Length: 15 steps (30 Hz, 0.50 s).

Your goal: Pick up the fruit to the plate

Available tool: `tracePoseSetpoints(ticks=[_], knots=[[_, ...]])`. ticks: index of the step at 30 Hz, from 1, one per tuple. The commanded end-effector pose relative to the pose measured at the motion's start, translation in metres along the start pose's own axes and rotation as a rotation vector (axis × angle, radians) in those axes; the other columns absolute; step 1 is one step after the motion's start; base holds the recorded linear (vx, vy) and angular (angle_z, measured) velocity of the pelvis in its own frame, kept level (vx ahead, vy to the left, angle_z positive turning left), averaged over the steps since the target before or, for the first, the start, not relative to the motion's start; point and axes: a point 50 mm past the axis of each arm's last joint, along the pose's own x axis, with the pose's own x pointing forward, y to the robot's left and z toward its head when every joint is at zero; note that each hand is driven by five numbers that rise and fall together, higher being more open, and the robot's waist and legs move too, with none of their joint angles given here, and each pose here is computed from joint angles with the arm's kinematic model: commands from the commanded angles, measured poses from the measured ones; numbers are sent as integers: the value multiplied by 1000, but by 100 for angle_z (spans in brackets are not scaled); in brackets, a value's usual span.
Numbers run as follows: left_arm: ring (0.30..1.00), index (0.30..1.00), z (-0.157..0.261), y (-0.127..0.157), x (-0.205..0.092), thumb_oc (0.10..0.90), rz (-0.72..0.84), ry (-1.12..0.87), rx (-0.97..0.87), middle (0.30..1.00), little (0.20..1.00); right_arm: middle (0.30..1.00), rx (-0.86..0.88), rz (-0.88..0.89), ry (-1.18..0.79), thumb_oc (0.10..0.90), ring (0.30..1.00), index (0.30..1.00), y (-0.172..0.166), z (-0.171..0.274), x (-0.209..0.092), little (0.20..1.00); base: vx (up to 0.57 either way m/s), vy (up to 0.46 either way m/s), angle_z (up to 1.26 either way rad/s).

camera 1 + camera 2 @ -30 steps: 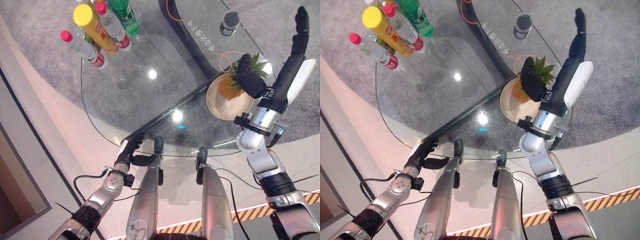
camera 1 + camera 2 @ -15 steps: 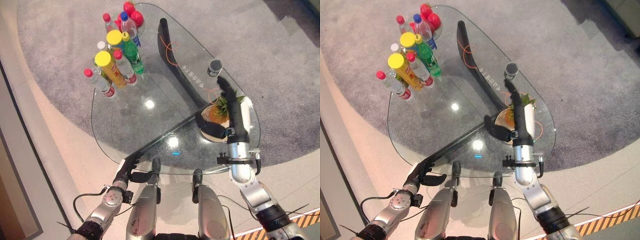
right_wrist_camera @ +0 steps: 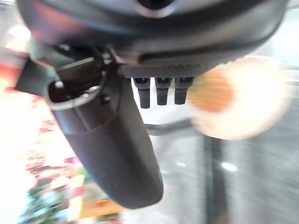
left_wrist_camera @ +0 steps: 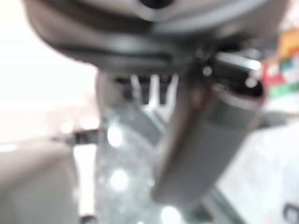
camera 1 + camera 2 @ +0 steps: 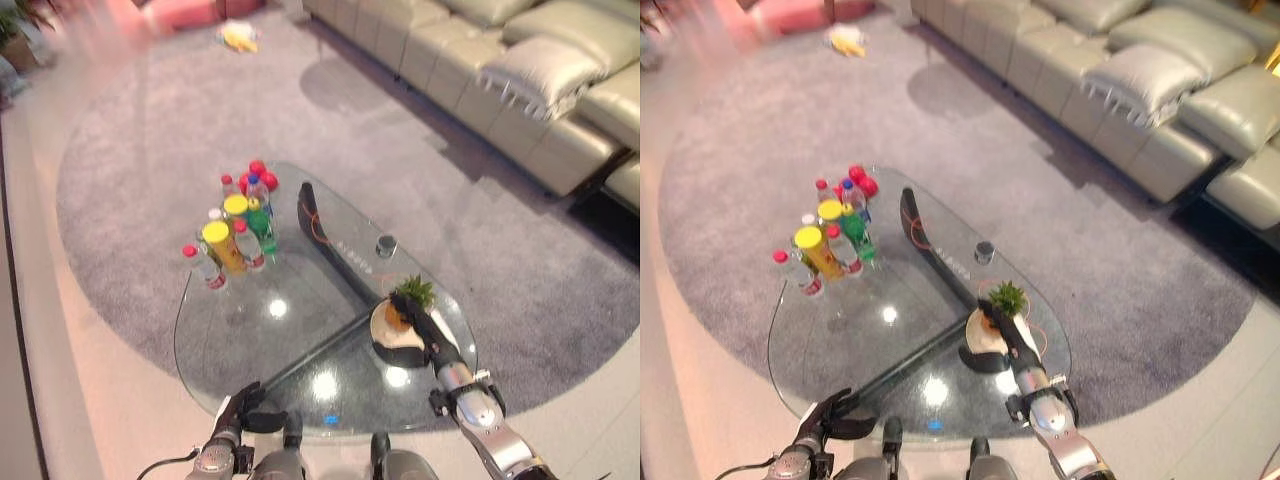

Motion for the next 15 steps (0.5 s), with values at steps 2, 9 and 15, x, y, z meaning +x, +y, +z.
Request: tracePoseSetpoints(ticks=[2,9,15], knots=[[900,900,2,7,4,800,33,14,1,900,900,900,104,41,89,800,900,900,9,-13,0,900,0,0,0],[900,900,-42,6,-3,800,79,231,-172,900,900,900,345,-17,592,800,900,900,23,-110,-35,900,33,-4,0],[900,900,-63,2,-10,800,105,347,-182,900,900,900,438,-23,844,800,900,900,34,-142,-64,900,38,9,0]])
